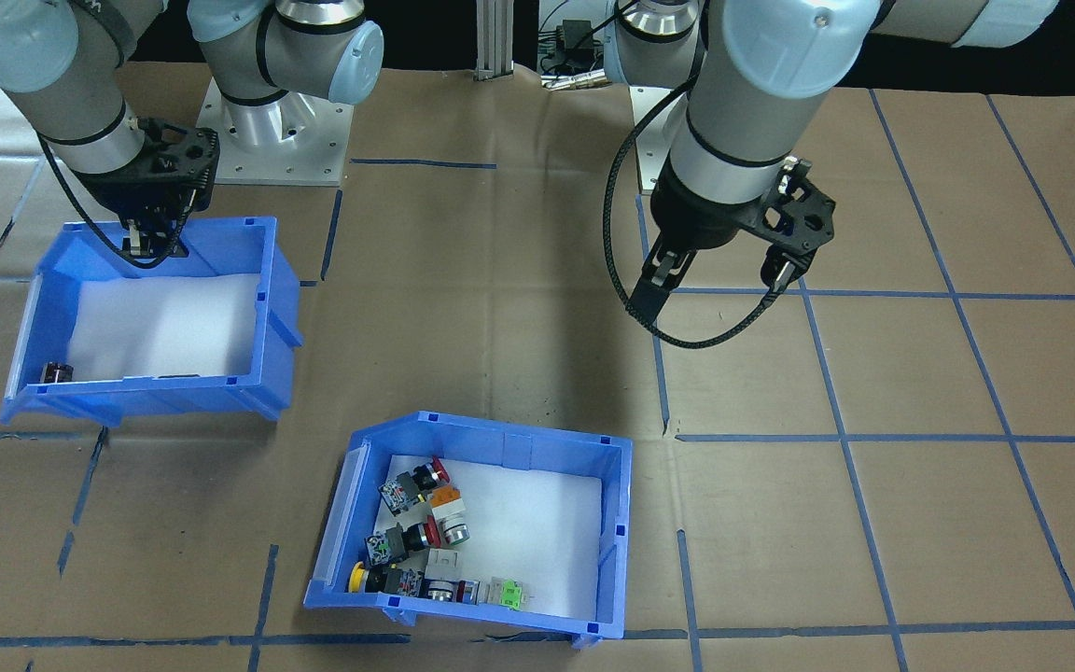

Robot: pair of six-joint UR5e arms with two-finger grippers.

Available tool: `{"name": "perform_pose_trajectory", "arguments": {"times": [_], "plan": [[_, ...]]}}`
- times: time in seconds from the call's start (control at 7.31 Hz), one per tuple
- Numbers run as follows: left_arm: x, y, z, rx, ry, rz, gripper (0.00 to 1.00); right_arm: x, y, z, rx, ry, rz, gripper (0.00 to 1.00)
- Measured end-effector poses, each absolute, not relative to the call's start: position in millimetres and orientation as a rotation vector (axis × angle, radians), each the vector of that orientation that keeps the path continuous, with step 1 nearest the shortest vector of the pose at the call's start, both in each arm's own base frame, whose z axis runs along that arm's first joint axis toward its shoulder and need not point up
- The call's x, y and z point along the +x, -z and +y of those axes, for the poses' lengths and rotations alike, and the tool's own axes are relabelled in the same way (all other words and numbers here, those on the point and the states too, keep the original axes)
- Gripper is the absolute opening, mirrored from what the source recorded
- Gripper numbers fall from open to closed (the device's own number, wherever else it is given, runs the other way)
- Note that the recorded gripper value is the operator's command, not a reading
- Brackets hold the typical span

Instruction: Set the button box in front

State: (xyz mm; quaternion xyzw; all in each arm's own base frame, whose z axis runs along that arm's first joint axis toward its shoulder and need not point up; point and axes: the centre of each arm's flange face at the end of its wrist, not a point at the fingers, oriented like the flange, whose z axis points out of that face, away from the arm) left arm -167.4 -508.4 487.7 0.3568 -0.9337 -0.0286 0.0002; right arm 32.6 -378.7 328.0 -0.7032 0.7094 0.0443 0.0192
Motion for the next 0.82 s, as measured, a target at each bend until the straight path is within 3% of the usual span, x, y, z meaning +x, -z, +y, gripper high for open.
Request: {"name": "perform_pose_trajectory", "arguments": {"times": [0.55,0.82], "plan": [[-134,-521,-485,0.015,0.014,-3.102,0.98,144,-321,-347,-2.141,-0.146,2.265,0.11],[-134,-527,-472,-0.120,0.009,-3.084,0.98,215,-316,-327,-2.115,-0.061,2.300,0.11]]}}
